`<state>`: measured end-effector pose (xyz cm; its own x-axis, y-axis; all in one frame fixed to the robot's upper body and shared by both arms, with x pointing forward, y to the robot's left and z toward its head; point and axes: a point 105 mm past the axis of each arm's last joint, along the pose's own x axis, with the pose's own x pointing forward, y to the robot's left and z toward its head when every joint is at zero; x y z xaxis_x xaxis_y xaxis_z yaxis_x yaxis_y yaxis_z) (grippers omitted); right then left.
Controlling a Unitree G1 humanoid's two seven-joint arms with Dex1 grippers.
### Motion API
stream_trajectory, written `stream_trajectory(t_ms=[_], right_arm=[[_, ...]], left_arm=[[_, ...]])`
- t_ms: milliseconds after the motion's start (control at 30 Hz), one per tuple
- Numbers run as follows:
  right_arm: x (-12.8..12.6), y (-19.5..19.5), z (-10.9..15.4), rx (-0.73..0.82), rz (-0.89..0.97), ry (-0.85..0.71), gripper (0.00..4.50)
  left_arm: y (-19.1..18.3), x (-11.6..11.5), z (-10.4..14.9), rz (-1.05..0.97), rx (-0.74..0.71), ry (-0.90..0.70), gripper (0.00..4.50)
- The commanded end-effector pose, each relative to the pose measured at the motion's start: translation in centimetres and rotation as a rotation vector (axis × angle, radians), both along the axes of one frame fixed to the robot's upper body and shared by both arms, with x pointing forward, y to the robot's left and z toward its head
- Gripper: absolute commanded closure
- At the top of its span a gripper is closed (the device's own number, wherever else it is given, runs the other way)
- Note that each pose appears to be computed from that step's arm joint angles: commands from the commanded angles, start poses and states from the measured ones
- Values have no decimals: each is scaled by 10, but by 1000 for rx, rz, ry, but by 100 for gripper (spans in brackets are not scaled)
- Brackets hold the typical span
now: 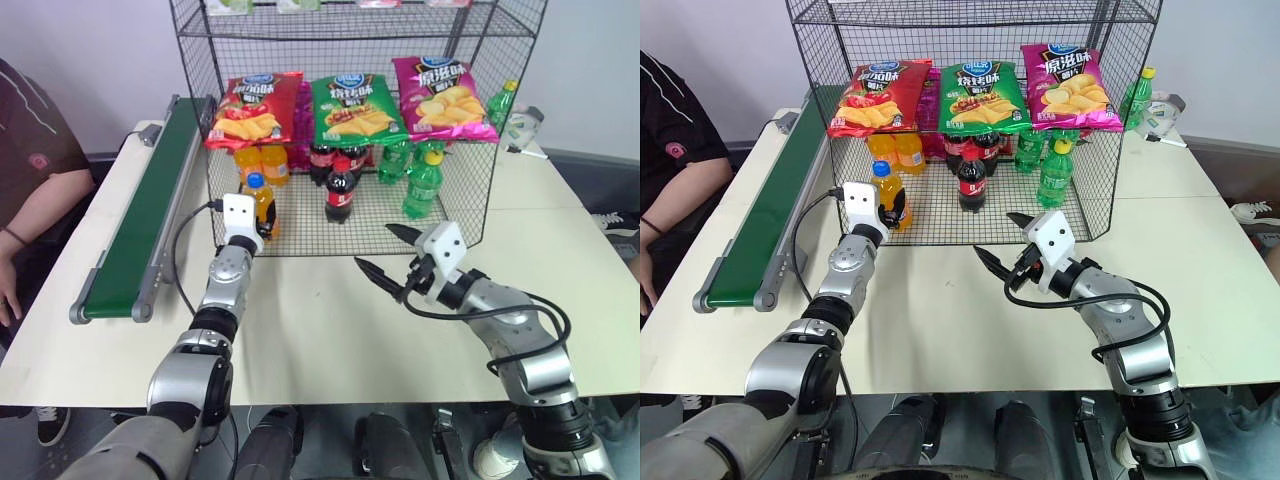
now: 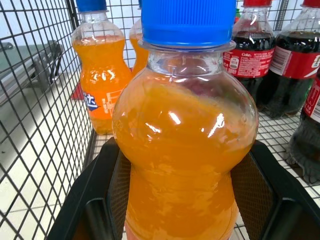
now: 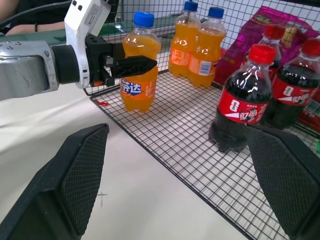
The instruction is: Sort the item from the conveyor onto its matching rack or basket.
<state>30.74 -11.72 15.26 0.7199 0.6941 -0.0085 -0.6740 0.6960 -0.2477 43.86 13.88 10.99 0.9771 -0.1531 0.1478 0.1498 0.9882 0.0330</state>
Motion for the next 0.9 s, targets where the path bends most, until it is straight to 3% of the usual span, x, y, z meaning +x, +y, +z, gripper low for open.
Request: stream_trajectory(t_ms=[33, 133, 167, 433, 900], right_arm=[[-3, 5, 16, 12, 24, -58, 0], [-3, 6, 16, 12, 27, -56, 0], [-3, 6, 16, 12, 27, -56, 0], [-4, 7, 14, 15, 29, -48, 0], [-8, 8, 11, 18, 40, -35, 0]], left_arm=[[-3, 3, 16, -20, -44, -41, 171], [-2, 2, 15, -28, -51, -42, 30], [-1, 2, 15, -24, -45, -46, 8], [8, -7, 26, -26, -57, -100, 8], [26, -50, 42, -53, 0, -119, 8]])
